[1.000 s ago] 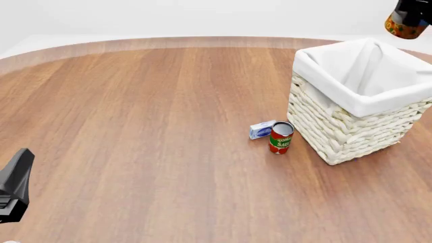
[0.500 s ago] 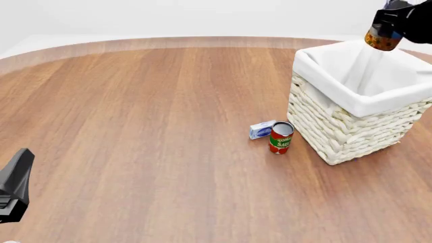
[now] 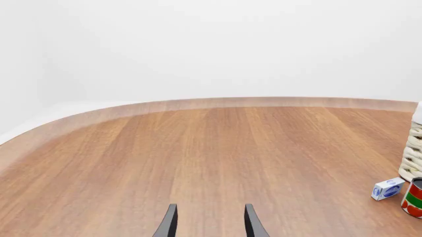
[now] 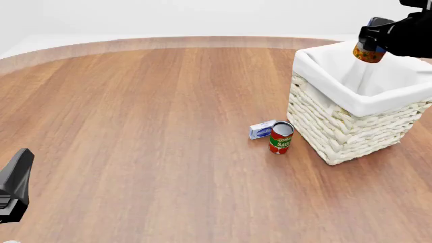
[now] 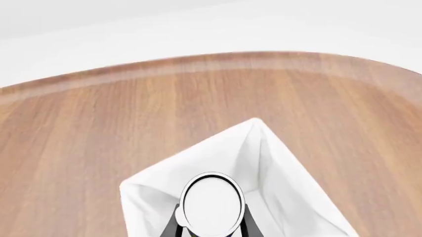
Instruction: Pick up the alphabet soup and the cream cheese box, and put them in the basket.
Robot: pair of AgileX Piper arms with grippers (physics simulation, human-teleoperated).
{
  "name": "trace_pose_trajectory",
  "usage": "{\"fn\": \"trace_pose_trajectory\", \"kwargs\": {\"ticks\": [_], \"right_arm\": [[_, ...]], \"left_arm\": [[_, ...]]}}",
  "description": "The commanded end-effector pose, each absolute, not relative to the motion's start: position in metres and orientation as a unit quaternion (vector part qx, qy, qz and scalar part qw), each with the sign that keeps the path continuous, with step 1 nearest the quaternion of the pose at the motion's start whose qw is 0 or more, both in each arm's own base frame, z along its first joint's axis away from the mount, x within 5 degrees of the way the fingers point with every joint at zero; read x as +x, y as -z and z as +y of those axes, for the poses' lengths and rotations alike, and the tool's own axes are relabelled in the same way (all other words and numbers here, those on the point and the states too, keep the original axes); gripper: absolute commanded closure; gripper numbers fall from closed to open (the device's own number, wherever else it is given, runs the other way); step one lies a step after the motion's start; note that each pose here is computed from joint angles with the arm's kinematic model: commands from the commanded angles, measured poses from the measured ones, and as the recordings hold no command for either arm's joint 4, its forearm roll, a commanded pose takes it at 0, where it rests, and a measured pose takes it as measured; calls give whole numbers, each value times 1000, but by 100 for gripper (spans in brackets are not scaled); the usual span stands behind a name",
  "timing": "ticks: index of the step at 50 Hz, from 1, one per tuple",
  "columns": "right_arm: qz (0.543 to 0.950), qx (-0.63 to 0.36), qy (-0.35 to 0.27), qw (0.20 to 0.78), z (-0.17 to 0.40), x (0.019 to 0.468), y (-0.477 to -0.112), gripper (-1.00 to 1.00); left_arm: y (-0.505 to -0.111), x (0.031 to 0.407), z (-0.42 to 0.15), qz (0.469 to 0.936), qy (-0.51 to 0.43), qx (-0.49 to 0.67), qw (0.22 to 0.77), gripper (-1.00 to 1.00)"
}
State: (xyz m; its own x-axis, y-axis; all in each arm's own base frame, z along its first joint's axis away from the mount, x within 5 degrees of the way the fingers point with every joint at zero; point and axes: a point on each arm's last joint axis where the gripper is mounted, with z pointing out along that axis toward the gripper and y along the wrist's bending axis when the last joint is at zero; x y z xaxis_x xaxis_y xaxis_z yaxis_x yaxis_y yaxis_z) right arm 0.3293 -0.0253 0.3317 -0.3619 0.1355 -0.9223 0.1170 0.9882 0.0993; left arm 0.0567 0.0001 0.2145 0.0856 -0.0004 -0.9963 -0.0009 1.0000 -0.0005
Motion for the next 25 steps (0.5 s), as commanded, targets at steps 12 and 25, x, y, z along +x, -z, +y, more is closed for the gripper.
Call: {"fn": "trace_pose_trajectory", "kwargs": {"ticks": [12,25], "right_arm": [[830,85,-13,551,-27,340,-315,100],[835,83,-8,543,-29,344,-305,100]], "left_arm": [[-214,57,0,676,0,-1,737,-100],[-214,57,0,676,0,0,737,-100]]}}
